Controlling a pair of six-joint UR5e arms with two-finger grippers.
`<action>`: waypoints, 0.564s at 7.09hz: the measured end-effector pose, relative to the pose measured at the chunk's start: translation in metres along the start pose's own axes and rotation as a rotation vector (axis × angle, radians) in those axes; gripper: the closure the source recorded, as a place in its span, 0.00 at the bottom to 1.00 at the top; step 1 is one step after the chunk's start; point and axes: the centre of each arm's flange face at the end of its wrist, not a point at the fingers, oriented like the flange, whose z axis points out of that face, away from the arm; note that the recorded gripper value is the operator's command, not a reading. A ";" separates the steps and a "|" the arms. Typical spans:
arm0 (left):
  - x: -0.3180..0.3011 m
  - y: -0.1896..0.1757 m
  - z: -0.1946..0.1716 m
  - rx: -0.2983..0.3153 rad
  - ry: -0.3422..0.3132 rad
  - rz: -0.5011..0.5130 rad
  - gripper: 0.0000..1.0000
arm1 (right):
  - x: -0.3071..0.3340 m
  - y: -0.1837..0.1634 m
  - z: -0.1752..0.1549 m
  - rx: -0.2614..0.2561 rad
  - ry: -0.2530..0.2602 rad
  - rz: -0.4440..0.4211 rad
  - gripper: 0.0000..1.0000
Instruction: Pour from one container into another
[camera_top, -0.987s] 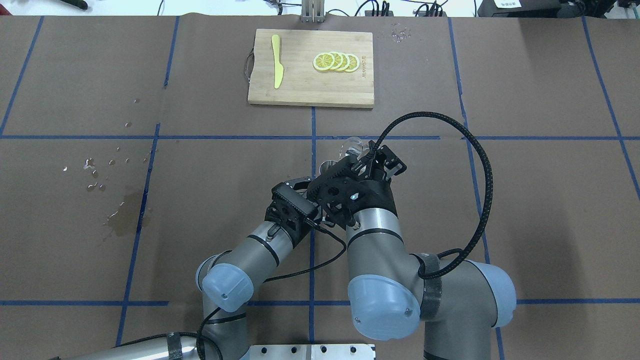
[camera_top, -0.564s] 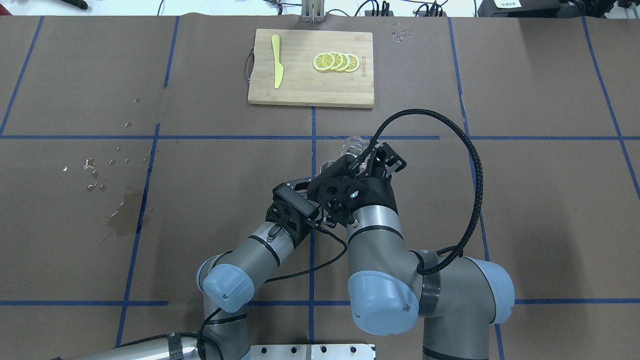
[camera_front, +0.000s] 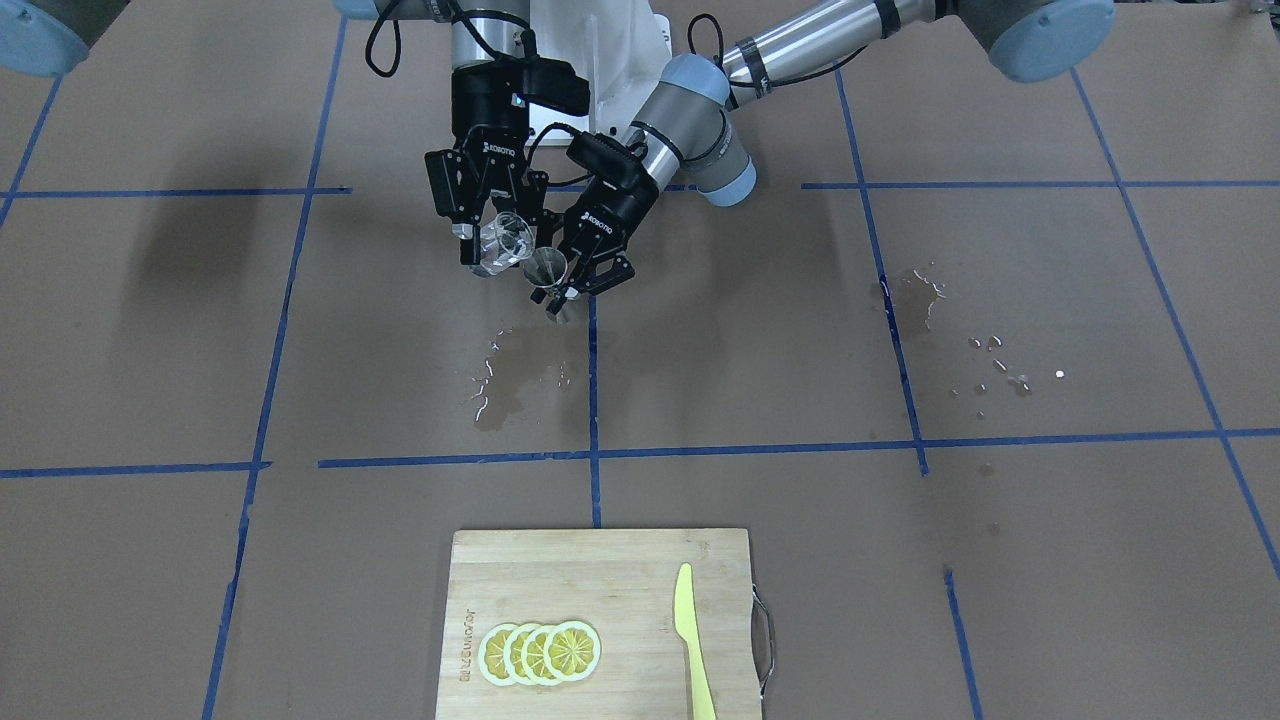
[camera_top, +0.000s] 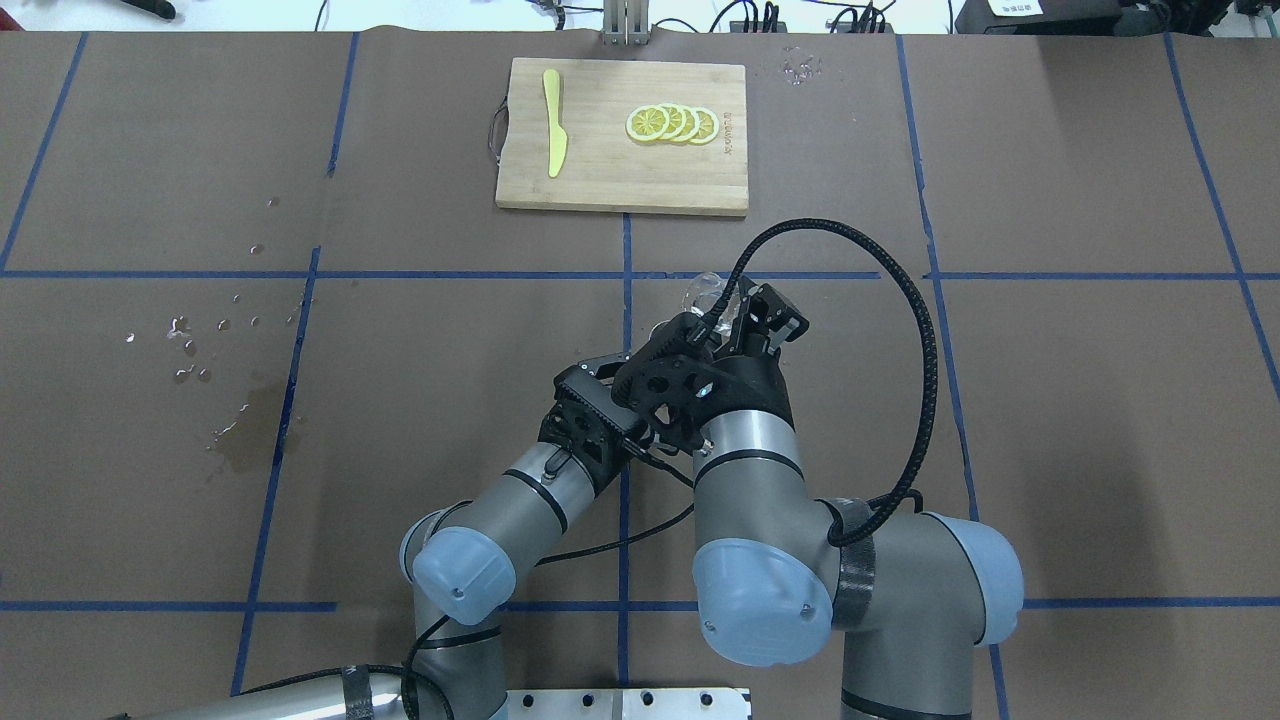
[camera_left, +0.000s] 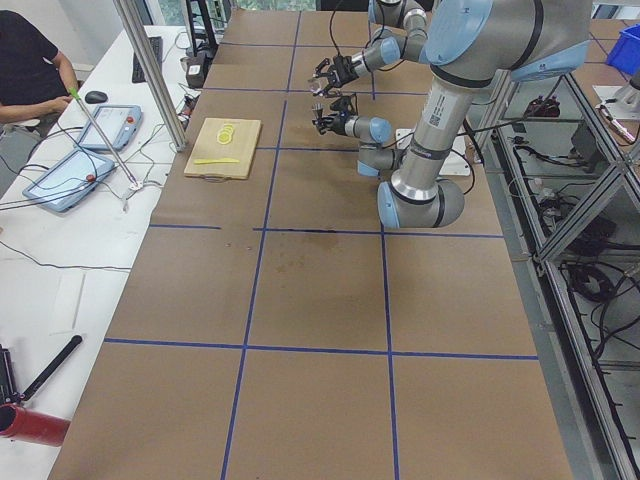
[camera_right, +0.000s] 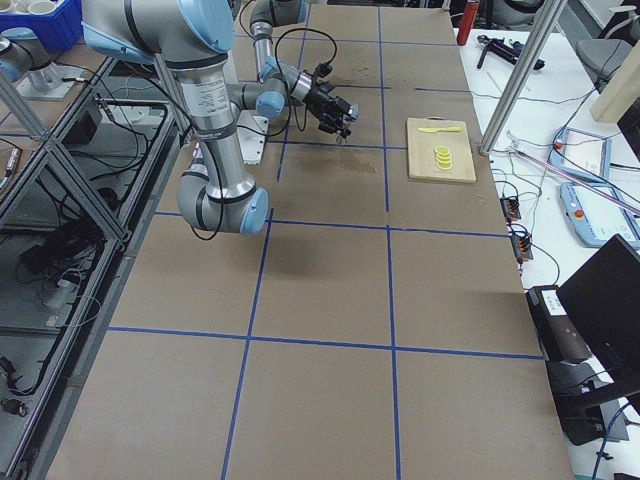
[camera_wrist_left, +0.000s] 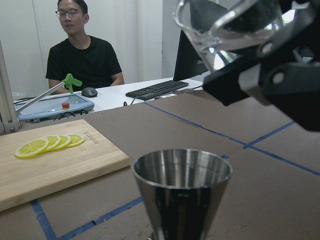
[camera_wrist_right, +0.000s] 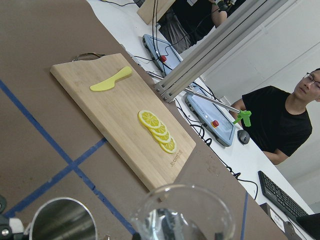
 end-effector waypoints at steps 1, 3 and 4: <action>0.000 0.000 0.000 0.000 0.000 0.001 1.00 | 0.000 0.000 0.000 0.000 0.000 -0.030 0.91; 0.001 -0.001 0.000 0.001 0.000 0.001 1.00 | 0.001 -0.003 0.001 -0.009 0.008 -0.105 0.91; 0.001 -0.001 0.000 0.001 0.001 0.001 1.00 | 0.001 -0.007 0.000 -0.017 0.013 -0.138 0.91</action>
